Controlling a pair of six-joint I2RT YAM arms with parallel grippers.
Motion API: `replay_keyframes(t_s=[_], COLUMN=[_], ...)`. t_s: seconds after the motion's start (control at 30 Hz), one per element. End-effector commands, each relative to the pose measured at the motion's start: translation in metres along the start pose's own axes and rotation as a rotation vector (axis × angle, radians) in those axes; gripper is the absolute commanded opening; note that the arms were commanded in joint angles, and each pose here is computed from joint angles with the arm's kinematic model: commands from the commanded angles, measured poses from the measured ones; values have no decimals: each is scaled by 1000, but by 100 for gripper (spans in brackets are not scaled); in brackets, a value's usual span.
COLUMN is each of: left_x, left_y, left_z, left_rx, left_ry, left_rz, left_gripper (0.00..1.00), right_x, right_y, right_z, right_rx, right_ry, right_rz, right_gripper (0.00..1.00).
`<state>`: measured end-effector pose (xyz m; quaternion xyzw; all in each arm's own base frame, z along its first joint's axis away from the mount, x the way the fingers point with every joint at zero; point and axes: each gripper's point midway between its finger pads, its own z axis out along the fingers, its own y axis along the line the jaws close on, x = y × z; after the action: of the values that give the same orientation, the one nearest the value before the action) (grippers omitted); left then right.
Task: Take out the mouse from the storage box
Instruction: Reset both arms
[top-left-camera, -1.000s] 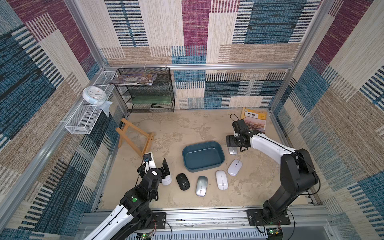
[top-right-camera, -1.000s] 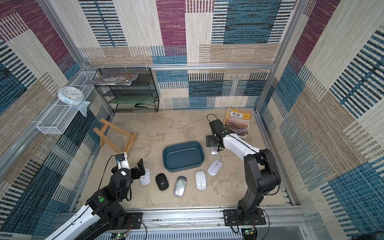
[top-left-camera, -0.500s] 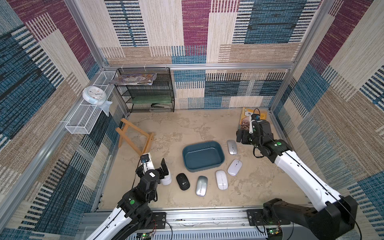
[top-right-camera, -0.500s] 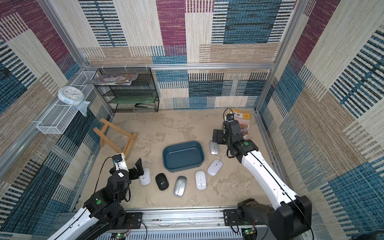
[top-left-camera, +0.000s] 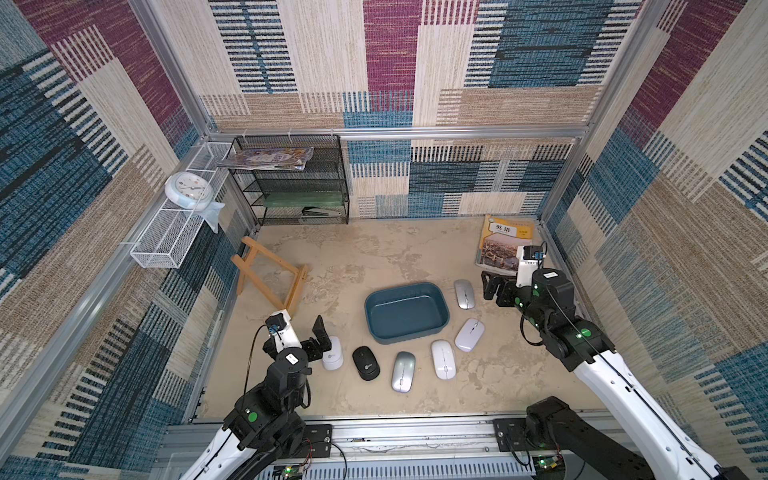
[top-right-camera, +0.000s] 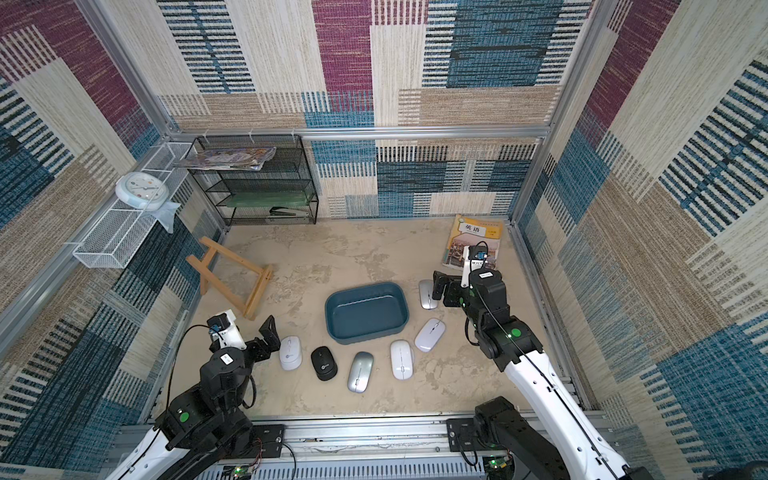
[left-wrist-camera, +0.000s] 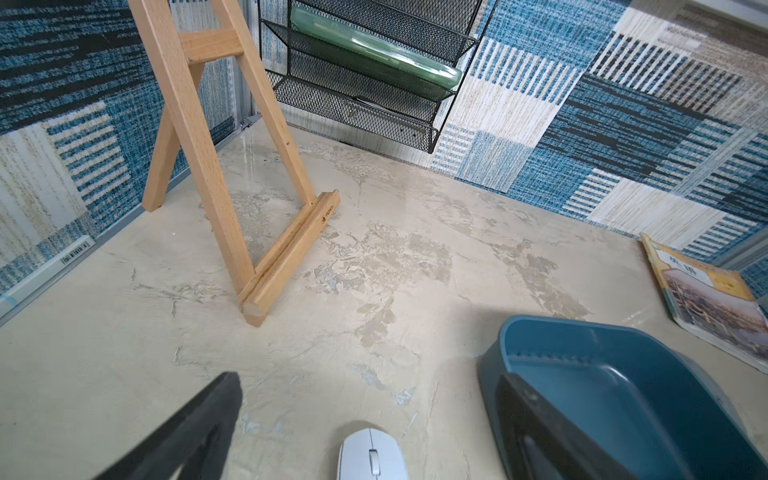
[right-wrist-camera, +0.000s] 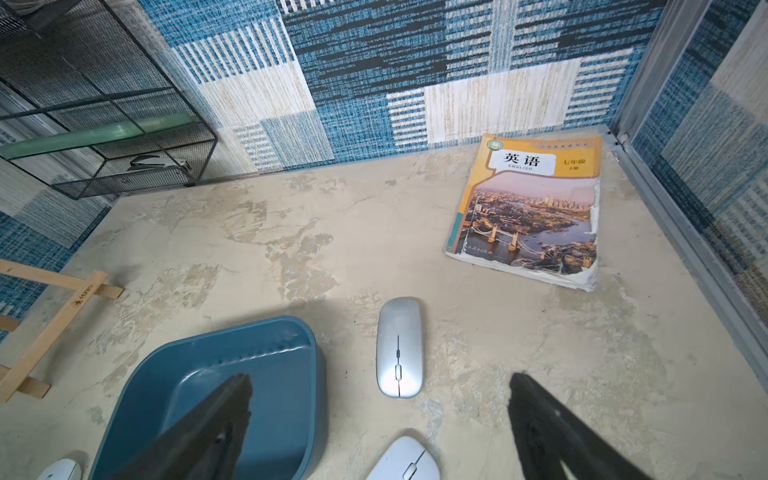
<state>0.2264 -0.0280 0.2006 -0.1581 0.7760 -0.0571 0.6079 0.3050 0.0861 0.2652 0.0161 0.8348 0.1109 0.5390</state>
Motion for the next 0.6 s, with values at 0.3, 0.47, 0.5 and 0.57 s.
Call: replay_keyframes(t_s=[0.3,0.47,0.5,0.57], left_x=[-52,-51,-50,-47], left_y=[-22,-22,-16,-1], left_z=[34,74,81,93], left_rx=[-146,-212,-243,-308], left_ry=[-156,-107,-94,-69], left_rz=[-82,-47,-43,-34], left_gripper=[99,99,99,99], right_x=[-8,8,13,14], right_y=[-15,-24,-25,-24], right_z=[-14,-5,-2,0], right_rx=[38,88,91,88], right_ry=[-156,-114,-102,-98], right_rz=[32,-7,-20,-33], right_gripper=[99,99,99,99])
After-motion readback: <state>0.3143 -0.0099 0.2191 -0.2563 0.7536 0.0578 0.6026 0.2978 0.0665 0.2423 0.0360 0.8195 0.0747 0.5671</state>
